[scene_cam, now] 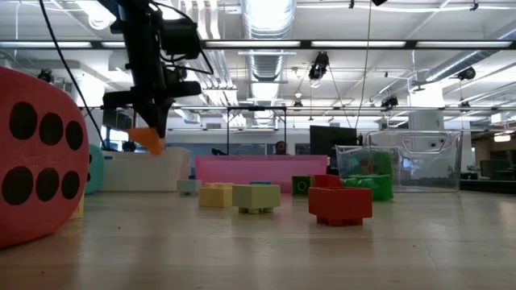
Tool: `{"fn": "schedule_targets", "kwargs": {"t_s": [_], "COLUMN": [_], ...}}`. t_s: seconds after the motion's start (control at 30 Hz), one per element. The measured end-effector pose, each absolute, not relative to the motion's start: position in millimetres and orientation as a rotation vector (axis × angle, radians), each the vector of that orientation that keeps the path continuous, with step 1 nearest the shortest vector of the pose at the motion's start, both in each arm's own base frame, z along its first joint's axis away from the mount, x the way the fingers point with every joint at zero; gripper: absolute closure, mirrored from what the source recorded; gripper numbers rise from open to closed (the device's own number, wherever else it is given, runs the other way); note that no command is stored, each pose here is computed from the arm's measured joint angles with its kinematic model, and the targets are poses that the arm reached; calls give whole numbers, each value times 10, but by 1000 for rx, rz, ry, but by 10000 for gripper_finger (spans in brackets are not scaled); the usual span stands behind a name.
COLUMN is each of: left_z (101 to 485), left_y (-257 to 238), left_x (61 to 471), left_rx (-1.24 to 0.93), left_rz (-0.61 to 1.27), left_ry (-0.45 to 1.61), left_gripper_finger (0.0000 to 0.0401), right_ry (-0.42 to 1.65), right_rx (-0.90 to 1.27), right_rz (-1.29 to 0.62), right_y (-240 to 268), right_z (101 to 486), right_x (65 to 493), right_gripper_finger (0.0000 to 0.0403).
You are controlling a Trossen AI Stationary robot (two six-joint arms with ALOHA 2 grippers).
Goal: Pick & Place Toys
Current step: Put the orange game piece into the white bin
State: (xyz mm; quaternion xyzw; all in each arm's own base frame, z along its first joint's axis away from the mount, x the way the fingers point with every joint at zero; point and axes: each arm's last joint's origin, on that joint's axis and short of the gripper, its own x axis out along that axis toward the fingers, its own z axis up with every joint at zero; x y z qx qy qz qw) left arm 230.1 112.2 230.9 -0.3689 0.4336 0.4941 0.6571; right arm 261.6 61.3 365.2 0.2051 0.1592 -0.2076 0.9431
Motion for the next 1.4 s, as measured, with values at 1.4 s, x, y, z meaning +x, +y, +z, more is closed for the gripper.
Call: {"fn": "schedule_targets", "kwargs": {"t_s": [1.4], "left_z": [1983], "left_y": [1241], "left_x": [2410], "left_rx": [-806], "left_rz": [1320], "left_ry": [997], "left_gripper_finger": [401], "right_ry": [335], "right_rx": [465], "right_rz": [-397], "right_y": [654], "right_z": [3640], "right_x": [2607], "right_gripper_finger": [46]}}
